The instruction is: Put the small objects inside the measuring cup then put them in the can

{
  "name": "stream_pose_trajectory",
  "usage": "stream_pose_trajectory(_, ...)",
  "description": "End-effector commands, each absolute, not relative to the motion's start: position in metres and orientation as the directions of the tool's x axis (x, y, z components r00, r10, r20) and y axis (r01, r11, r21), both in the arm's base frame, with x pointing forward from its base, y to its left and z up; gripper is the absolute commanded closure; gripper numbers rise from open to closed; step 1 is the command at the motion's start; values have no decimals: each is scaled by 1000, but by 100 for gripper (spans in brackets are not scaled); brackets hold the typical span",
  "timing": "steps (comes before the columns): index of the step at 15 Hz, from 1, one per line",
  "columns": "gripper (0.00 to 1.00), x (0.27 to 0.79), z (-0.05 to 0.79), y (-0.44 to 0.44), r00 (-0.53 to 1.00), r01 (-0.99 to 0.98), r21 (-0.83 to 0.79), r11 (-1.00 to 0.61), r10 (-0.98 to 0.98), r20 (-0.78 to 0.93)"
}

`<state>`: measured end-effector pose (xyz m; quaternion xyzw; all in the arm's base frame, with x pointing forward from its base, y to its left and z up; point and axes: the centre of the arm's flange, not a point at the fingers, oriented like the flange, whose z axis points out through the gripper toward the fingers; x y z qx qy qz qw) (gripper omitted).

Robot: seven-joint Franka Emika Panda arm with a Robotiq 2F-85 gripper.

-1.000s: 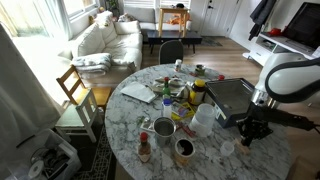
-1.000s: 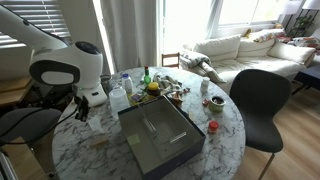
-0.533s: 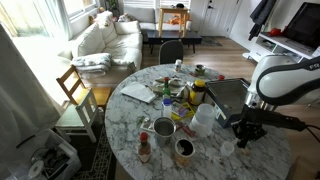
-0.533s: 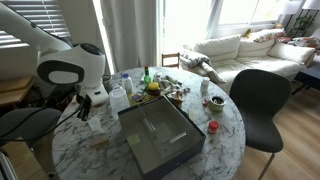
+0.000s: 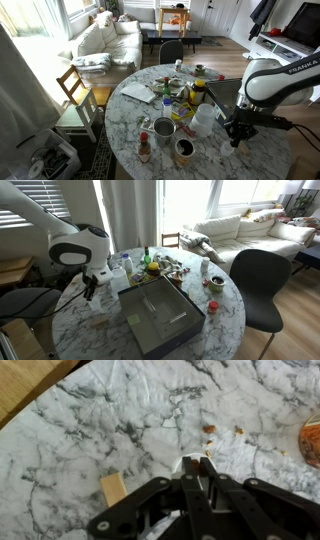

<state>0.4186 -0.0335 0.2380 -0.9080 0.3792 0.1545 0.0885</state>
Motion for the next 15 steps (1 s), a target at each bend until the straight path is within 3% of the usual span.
stream_pose_trajectory(1,97,429,226,-30,672,-709,-36,-704,-660,-335)
stream_pose_trajectory(3,97,430,223,-29,674,-705,-28,-709,-656,-340)
stream_pose_trajectory(4,63,431,222,-29,672,-706,-25,-708,-658,-340)
stream_pose_trajectory(6,56,432,221,-27,675,-703,-23,-711,-656,-338)
stream_pose_trajectory(13,3,434,221,4,716,-640,-64,-766,-564,-411)
stream_pose_trajectory(14,0,434,219,10,709,-651,-52,-757,-583,-396)
stream_pose_trajectory(15,12,431,226,-3,710,-657,-53,-752,-595,-377)
